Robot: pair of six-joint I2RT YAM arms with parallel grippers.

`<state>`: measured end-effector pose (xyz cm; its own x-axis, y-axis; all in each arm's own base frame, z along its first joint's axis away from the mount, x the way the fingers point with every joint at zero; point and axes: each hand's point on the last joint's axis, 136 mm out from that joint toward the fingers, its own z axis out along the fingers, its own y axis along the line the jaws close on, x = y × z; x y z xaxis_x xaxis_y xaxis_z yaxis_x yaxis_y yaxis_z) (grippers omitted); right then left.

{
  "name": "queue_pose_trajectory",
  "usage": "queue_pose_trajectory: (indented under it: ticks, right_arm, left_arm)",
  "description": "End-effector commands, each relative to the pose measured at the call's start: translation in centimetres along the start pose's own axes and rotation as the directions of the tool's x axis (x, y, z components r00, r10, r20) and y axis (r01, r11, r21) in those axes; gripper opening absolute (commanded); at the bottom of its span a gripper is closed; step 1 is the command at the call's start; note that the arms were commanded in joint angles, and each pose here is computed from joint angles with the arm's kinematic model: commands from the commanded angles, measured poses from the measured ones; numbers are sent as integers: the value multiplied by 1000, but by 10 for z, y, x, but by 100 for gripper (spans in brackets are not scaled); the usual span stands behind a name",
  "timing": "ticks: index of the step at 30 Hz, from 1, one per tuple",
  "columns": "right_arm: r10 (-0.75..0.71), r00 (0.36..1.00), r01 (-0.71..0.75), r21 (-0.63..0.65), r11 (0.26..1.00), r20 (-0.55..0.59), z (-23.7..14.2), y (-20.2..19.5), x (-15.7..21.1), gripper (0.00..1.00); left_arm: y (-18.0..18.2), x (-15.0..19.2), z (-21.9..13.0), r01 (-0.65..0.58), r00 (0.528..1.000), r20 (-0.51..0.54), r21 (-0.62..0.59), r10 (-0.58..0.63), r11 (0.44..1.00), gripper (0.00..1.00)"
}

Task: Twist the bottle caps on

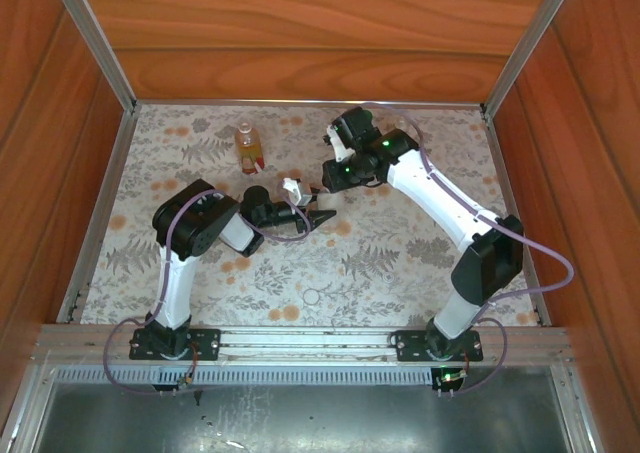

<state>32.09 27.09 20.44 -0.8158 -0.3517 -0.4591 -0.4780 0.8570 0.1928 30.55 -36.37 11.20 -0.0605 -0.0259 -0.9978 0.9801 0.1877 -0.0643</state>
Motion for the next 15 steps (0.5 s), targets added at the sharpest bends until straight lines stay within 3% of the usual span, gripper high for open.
queue_pose_trajectory:
  ticks: [1,7,15]
  right_arm:
    - [-42,999,41,-28,999,-23,-5,6,6,42]
    - [-206,978,202,-99,974,-29,-1,15,15,37]
    - [-337,941,337,-132,932,22,-5,20,21,40]
  left_arm:
    - [-9,31,-4,110,990,-88,21,-108,994,59]
    - [-9,30,-5,111,990,-87,20,-108,994,59]
    - [-7,30,-6,117,989,-88,15,-115,993,59]
